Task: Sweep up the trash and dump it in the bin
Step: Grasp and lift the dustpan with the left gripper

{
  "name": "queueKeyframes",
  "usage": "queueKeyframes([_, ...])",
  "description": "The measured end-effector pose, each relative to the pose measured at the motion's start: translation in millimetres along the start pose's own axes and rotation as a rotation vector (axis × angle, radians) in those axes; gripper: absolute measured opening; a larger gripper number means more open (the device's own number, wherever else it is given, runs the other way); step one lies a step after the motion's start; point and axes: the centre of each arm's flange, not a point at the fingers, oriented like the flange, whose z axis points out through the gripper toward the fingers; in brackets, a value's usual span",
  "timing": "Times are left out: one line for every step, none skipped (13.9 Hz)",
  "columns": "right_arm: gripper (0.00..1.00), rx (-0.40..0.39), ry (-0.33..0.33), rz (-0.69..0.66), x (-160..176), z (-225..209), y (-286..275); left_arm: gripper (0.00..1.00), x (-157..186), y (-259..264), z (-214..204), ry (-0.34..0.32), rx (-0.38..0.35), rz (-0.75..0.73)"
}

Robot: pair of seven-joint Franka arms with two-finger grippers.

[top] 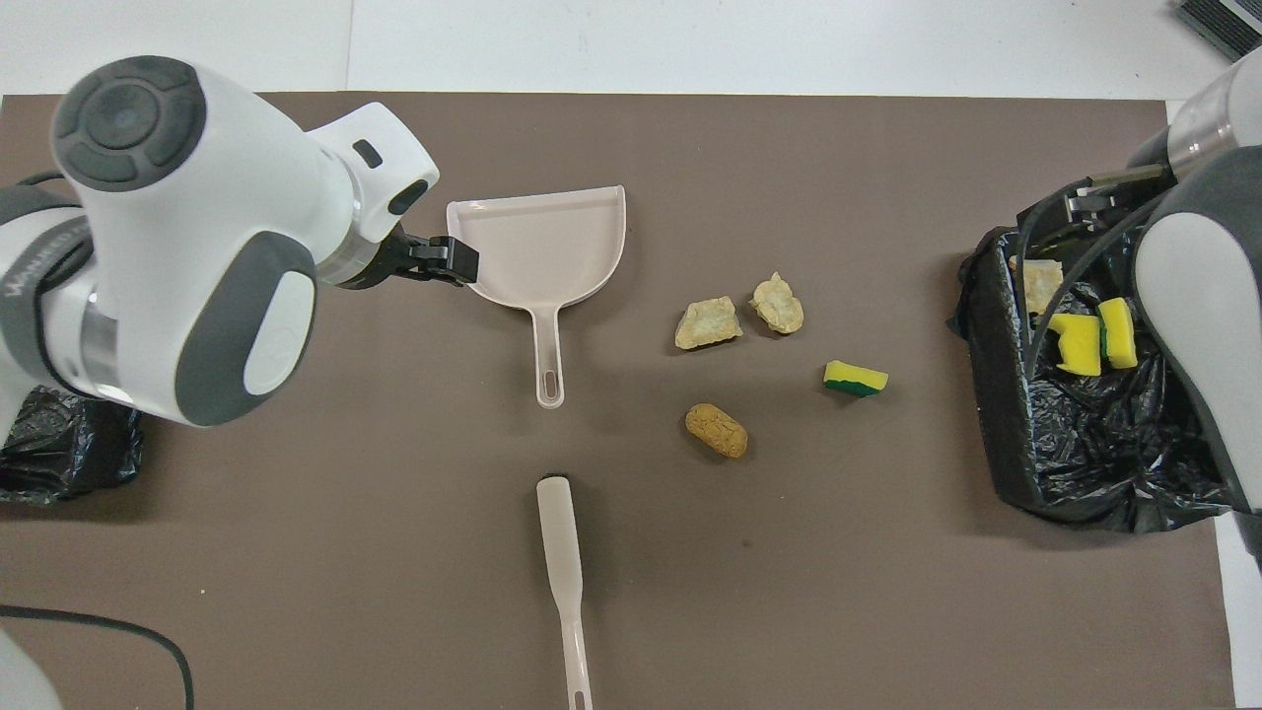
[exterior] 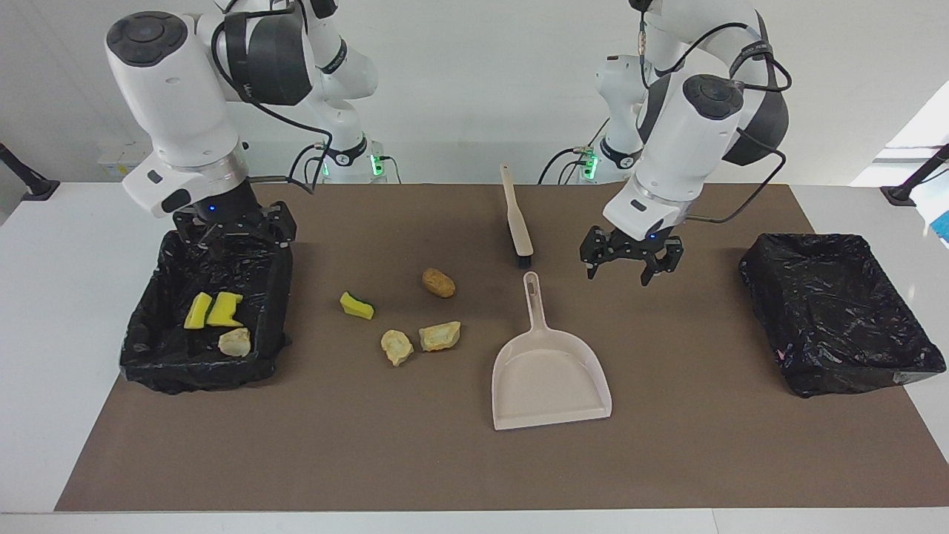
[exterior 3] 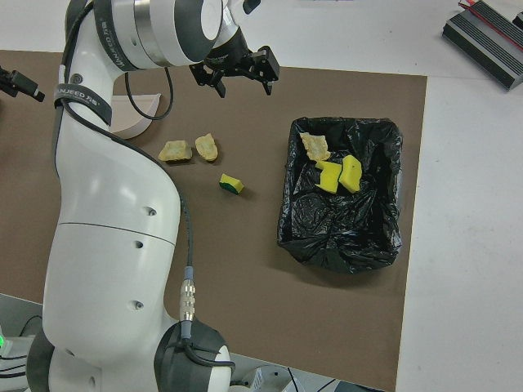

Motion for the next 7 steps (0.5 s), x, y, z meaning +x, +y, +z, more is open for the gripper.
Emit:
queueKeyframes([1.0,0.009,-0.01,0.005,-4,-3,2,1.0,1,19,17,0.009,0.01,-0.013])
queueKeyframes([1.0,0.032,-0.017,0.015,-8,-5,7,1.0,0,37,35,0.005,0.013,-0.017])
queueKeyframes([1.0,0.051,-0.02,0.032,-10,-7,14,1.0,-1,51,53,-0.007,0.016,-0.011])
queueKeyframes([1.0,0.061,-0.022,0.054,-13,-8,27,1.0,-5,62,71,-0.022,0.019,-0.001])
queueKeyframes([1.0,0.066,-0.022,0.075,-15,-8,39,1.0,-9,69,88,-0.032,0.021,0.011])
queueKeyframes([1.0,0.067,-0.022,0.088,-17,-9,47,1.0,-15,75,102,-0.035,0.02,0.022])
queueKeyframes([1.0,0.066,-0.03,0.091,-20,-10,48,1.0,-21,79,115,-0.038,0.02,0.031])
